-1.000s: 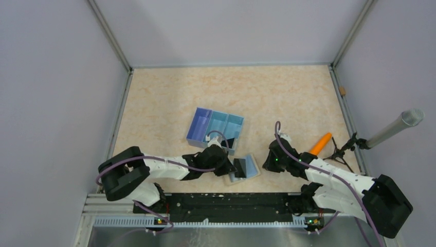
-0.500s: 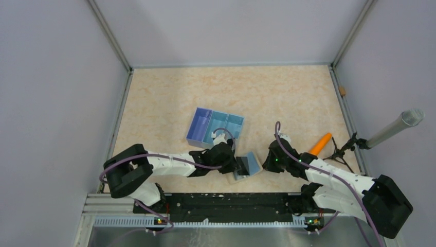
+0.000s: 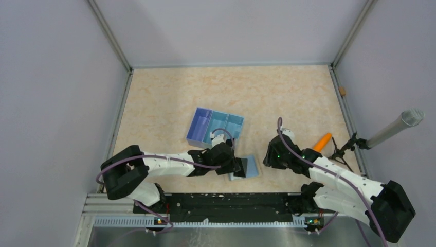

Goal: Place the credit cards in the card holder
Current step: Insert the credit card into the card holder.

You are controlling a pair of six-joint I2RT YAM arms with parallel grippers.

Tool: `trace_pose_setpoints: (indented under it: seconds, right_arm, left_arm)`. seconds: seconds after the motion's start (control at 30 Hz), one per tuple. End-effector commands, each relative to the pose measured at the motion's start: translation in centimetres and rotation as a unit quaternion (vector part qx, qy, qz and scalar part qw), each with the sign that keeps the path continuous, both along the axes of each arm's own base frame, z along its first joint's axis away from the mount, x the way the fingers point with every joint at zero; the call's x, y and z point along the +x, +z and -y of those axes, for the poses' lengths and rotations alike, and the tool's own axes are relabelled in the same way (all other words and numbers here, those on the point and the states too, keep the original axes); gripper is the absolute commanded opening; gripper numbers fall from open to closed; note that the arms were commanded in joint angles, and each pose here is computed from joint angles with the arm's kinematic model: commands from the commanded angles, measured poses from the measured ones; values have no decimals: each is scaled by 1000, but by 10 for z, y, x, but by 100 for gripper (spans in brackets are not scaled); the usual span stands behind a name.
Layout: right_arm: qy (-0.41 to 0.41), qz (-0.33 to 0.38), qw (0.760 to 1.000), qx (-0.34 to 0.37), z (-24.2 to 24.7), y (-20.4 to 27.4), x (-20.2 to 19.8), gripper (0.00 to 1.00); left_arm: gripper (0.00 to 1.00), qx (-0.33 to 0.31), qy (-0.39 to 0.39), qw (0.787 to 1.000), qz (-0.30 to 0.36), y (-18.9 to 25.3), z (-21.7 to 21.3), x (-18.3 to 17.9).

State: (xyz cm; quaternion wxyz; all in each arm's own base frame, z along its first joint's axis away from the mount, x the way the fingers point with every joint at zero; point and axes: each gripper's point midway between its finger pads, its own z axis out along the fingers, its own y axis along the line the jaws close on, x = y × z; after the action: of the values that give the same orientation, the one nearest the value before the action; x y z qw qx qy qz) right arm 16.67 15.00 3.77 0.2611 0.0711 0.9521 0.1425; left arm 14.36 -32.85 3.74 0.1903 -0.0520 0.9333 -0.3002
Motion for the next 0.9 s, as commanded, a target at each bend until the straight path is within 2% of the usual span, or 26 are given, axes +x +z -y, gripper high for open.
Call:
trace_pose_setpoints:
  seconds: [0.0, 0.17, 0.33, 0.57, 0.87]
  right_arm:
    - [36, 36, 999, 19, -12, 34, 8, 44]
    - [95, 24, 993, 60, -32, 43, -6, 46]
    - [119, 12, 991, 57, -37, 35, -15, 48]
    - [124, -34, 990, 57, -42, 4, -26, 38]
    - [127, -51, 989, 62, -46, -13, -31, 37]
  left_arm:
    - [50, -3, -2, 1000, 19, 19, 1, 4]
    - [52, -11, -17, 1000, 15, 23, 5, -2]
    - [52, -16, -32, 999, 13, 26, 10, -5]
    - [52, -13, -51, 999, 7, 22, 14, -9]
    - [52, 5, -61, 998, -5, 14, 14, -12]
